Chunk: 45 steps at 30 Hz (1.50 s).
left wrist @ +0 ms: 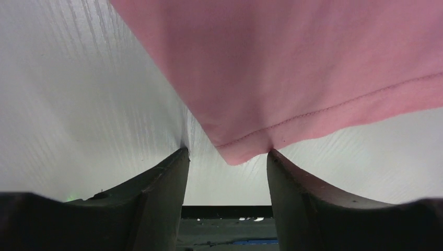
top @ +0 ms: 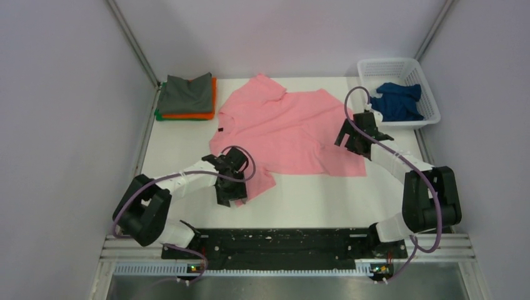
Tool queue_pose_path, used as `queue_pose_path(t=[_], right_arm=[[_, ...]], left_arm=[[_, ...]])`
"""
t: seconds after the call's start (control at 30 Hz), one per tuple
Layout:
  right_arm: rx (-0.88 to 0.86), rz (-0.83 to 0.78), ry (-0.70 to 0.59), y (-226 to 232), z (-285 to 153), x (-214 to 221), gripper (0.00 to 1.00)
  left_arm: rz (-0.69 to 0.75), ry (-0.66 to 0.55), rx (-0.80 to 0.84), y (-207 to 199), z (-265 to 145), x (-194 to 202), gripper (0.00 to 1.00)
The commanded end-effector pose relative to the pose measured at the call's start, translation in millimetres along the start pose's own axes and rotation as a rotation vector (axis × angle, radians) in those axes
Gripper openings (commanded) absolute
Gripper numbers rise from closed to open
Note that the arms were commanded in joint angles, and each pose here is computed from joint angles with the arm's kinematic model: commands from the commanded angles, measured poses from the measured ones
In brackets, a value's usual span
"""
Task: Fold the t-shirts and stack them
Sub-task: Flatten out the tshirt
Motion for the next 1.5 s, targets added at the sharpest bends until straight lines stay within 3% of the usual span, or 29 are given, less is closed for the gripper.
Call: queue_pose_path(t=[0.0, 0.23, 0.27, 0.37, 0.73, 0.97, 1.17, 1.4, 1.47], right_arm=[[-0.020, -0.011, -0.041, 10.3, -4.4, -13.9, 0.98], [0.038, -0.019, -0.076, -2.1, -8.0, -17.7, 0.99], [0.049, -0.020, -0.084, -4.9, -9.9, -19.2, 0.99], [0.106, -0.005, -0.096, -20.9, -16.8, -20.7, 0.99], [0.294, 0.069, 0.017, -89.4, -30.0, 19.4, 0.91], [0.315, 0.071, 0.101, -96.8, -10.6, 45.0, 0.73], [0.284, 0.073, 0.157, -91.6, 0.0, 56.6, 0.49], [0.226, 0.078, 0.157, -82.1, -5.5, 53.3, 0.00], [0.185, 0.072, 0.114, -71.5, -10.8, 37.9, 0.00]], left_arm=[[-0.021, 0.004, -0.051, 4.3, 16.1, -4.2, 0.58], [-0.025, 0.045, -0.095, 6.6, 27.7, -5.1, 0.38], [-0.023, 0.055, -0.090, 6.0, 29.4, -3.3, 0.32], [-0.017, 0.078, -0.069, 3.5, 31.5, 0.8, 0.00], [0.030, -0.060, -0.028, -3.4, -7.6, -24.9, 0.00], [0.059, -0.063, -0.018, -4.8, -22.9, -28.1, 0.00], [0.046, -0.117, 0.013, -8.8, -38.2, -39.0, 0.00], [-0.023, -0.254, 0.056, -4.6, -67.7, -67.9, 0.00], [-0.046, -0.353, 0.099, -7.1, -83.7, -86.5, 0.00]])
Point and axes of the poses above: each gripper's point midway between its finger pads, its own z axis out along the fingers, its own y axis along the line the jaws close on, x = y × z, the point moved 2 cm from there along -z, back along the fingers, and after that the axes turned 15 degrees about z, right-handed, at the moved point
